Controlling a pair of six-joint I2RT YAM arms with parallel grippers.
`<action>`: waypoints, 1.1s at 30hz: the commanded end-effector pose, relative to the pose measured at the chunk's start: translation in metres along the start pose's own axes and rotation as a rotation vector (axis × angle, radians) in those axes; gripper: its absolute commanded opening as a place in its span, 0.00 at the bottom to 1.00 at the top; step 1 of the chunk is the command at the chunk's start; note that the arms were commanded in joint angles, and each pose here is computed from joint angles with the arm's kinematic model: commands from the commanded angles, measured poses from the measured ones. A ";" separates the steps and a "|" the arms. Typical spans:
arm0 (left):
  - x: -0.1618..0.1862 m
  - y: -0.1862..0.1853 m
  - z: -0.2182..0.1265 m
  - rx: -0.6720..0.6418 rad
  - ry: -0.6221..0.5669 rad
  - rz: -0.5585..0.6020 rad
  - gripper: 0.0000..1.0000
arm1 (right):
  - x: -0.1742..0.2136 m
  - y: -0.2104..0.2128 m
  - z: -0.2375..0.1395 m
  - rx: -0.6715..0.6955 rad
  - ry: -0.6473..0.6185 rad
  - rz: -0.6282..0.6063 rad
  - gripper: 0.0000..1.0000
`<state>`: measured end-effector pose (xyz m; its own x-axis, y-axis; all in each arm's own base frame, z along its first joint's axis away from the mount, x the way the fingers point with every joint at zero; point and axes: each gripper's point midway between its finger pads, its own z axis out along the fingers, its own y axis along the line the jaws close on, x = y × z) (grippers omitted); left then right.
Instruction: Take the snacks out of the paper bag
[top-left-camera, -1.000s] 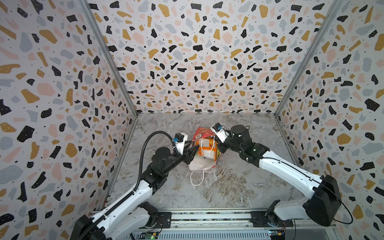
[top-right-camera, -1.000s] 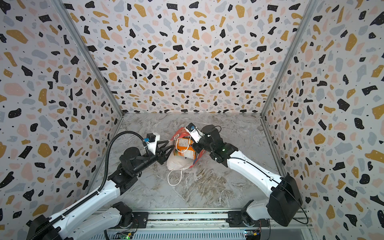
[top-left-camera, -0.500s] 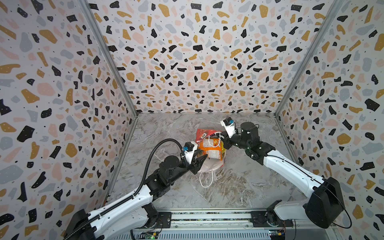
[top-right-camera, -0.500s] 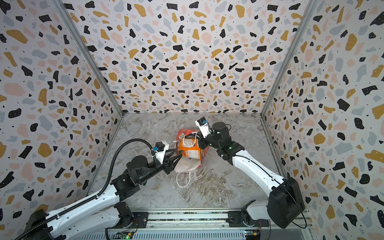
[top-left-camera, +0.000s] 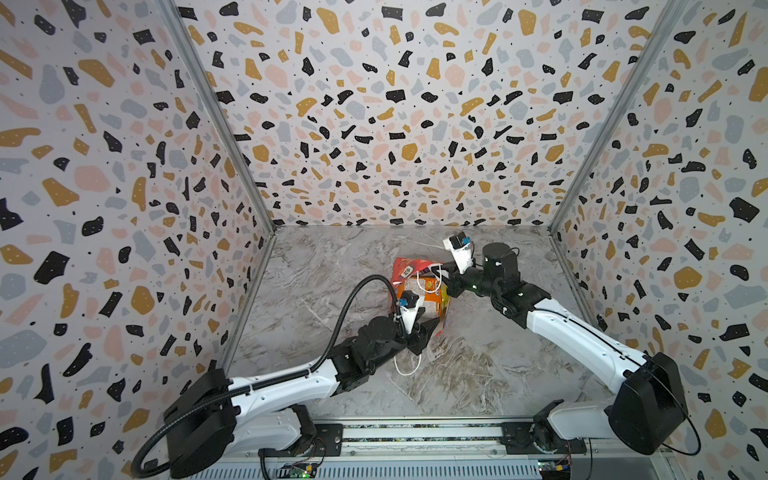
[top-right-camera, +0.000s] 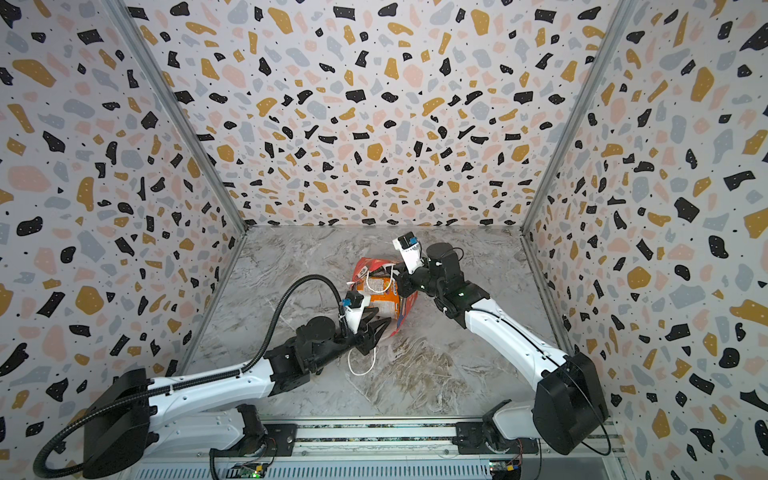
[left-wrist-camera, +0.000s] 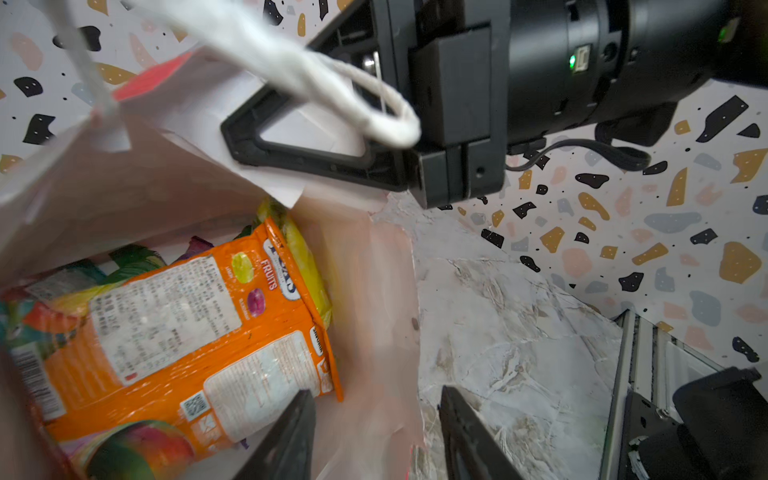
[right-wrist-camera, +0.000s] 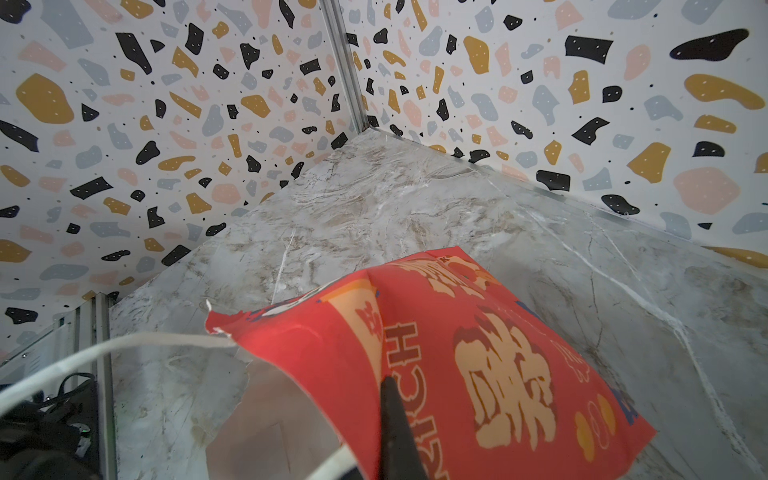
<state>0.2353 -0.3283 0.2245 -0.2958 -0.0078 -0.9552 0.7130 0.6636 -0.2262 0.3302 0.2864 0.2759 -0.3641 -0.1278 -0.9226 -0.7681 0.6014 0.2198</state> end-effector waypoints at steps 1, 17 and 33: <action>-0.033 -0.001 0.008 -0.028 -0.125 -0.057 0.50 | -0.042 0.018 -0.014 -0.067 -0.129 -0.034 0.00; -0.012 0.030 0.053 -0.202 -0.052 -0.014 0.54 | -0.041 0.024 -0.022 -0.089 -0.147 -0.047 0.00; 0.002 0.064 0.069 -0.361 -0.019 0.008 0.53 | -0.045 0.033 -0.027 -0.131 -0.170 -0.049 0.00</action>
<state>0.3117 -0.3383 0.1781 -0.3177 0.0253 -0.9479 0.4791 0.8670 -0.1374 0.3190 0.2890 0.2756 -0.3748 -0.1094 -0.9206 -0.7906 0.5564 0.2557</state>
